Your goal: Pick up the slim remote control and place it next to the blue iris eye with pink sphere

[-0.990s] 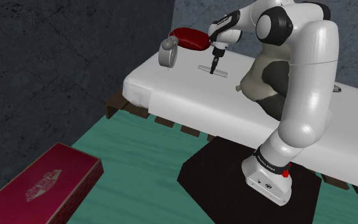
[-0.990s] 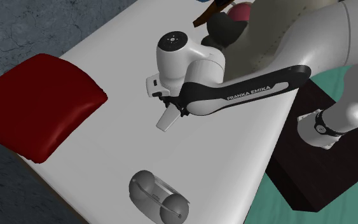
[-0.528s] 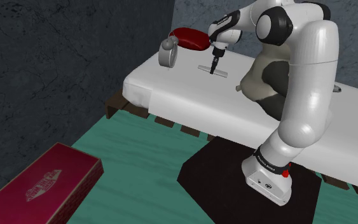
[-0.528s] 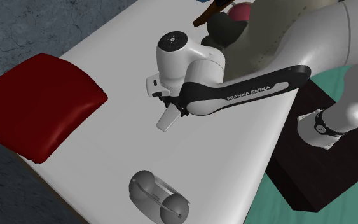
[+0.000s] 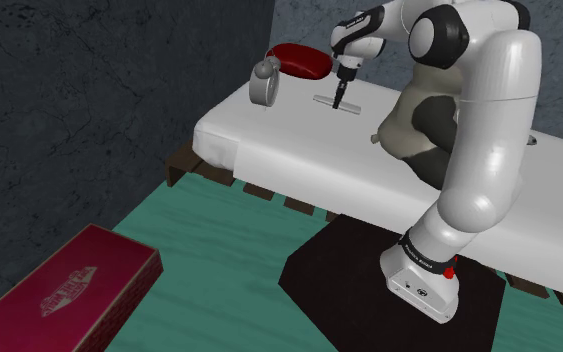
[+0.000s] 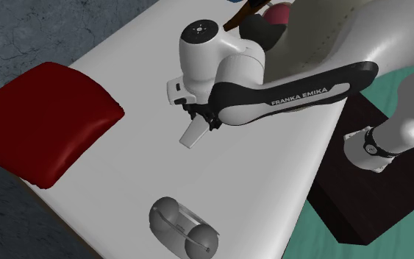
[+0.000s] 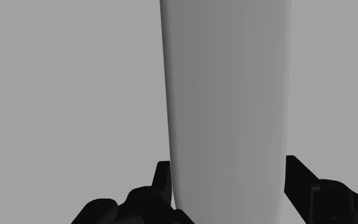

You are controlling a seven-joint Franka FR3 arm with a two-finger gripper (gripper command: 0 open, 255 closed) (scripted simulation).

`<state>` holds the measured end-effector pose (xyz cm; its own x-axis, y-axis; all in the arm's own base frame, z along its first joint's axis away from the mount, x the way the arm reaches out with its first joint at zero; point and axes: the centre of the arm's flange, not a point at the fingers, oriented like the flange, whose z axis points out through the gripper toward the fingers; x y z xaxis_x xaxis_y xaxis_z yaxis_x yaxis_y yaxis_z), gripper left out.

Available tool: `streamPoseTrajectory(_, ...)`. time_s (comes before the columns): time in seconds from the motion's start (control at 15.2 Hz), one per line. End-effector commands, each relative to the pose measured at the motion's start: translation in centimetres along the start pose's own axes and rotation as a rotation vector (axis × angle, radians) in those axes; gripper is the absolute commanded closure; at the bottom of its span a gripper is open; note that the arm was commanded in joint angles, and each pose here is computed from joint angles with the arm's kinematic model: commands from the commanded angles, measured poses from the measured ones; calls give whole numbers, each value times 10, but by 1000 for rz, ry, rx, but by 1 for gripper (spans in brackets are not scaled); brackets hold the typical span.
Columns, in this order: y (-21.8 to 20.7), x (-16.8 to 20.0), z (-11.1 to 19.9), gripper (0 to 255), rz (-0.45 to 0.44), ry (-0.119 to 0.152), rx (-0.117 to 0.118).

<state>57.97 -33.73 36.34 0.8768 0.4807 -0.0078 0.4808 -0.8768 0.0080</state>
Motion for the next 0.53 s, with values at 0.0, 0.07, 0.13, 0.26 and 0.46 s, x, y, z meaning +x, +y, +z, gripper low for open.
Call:
streamPoseTrajectory(0.0,2,0,-12,255,0,0,0)
streamPoseTrajectory(0.07,2,-1,-17,255,0,0,0)
streamPoseTrajectory(0.13,2,-1,-22,255,0,0,0)
streamPoseTrajectory(0.26,2,-1,-33,255,0,0,0)
streamPoseTrajectory(0.46,2,-1,-49,255,0,0,0)
